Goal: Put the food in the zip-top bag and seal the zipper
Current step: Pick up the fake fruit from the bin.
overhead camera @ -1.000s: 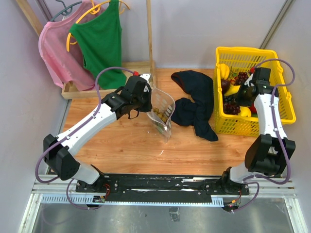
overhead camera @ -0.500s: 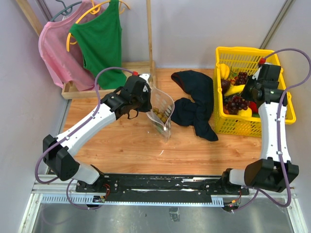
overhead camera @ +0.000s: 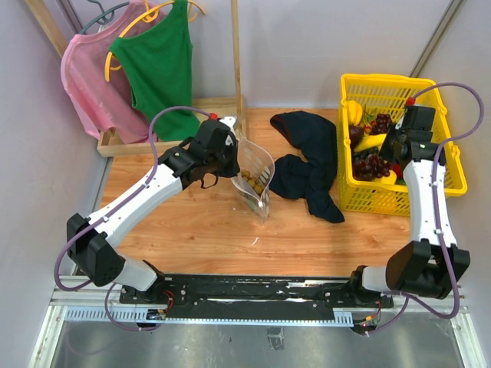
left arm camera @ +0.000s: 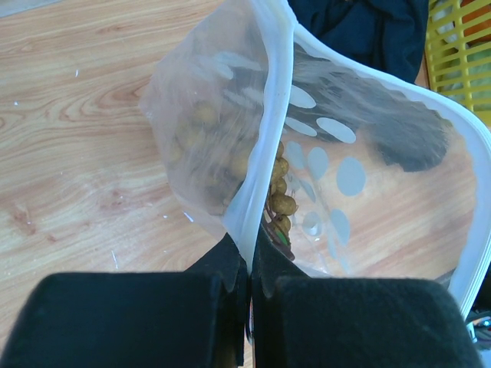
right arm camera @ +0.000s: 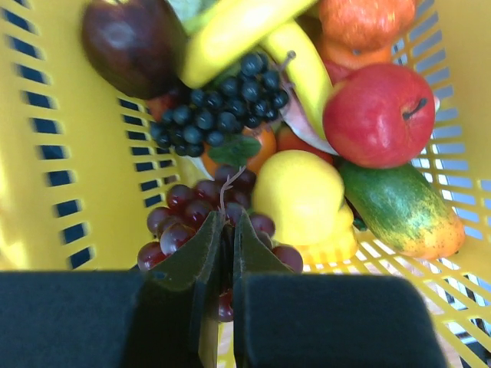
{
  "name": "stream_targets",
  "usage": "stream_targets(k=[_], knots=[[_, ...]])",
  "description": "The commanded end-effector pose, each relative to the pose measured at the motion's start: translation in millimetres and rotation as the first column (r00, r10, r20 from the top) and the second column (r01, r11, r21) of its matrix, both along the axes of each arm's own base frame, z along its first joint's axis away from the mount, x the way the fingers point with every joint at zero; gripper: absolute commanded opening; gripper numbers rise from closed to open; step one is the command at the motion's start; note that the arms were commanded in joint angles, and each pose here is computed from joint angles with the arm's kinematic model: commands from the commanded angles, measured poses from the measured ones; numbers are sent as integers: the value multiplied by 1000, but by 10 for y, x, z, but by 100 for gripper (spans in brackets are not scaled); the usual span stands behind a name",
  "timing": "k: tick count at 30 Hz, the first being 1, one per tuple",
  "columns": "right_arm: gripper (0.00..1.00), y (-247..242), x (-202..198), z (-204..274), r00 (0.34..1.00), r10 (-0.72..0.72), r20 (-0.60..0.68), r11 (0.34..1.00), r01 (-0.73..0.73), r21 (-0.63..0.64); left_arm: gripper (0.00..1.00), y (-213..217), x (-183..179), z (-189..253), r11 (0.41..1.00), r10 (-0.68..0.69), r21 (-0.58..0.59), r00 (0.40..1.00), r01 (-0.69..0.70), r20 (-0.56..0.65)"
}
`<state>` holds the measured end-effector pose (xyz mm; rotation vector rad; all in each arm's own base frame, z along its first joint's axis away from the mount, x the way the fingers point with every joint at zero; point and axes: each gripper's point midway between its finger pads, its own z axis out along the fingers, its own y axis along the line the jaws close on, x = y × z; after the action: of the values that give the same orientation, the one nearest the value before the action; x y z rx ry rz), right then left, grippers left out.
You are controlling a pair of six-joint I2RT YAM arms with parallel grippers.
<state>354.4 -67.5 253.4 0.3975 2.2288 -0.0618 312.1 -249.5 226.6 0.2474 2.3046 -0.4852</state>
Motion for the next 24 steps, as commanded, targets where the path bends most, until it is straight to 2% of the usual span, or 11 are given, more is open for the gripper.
stream_targets(k=[1,5,11,18,24], knots=[[4,-151,16,-350,994,-78,-80,996,74,-58,0,19,23,175,999,-7,-37,998,9,55],[12,-185,-3,-545,989,-91,-120,995,84,-57,0,12,17,167,999,-11,-39,999,13,52],[1,-104,19,-580,990,-54,-127,998,53,-17,0,12,16,170,999,-12,-40,998,14,53],[1,33,64,103,999,13,44,1000,-13,5,0,12,17,175,999,-13,-42,998,15,53],[1,156,98,769,975,73,210,997,-76,4,0,12,8,185,999,-18,-43,998,20,56]])
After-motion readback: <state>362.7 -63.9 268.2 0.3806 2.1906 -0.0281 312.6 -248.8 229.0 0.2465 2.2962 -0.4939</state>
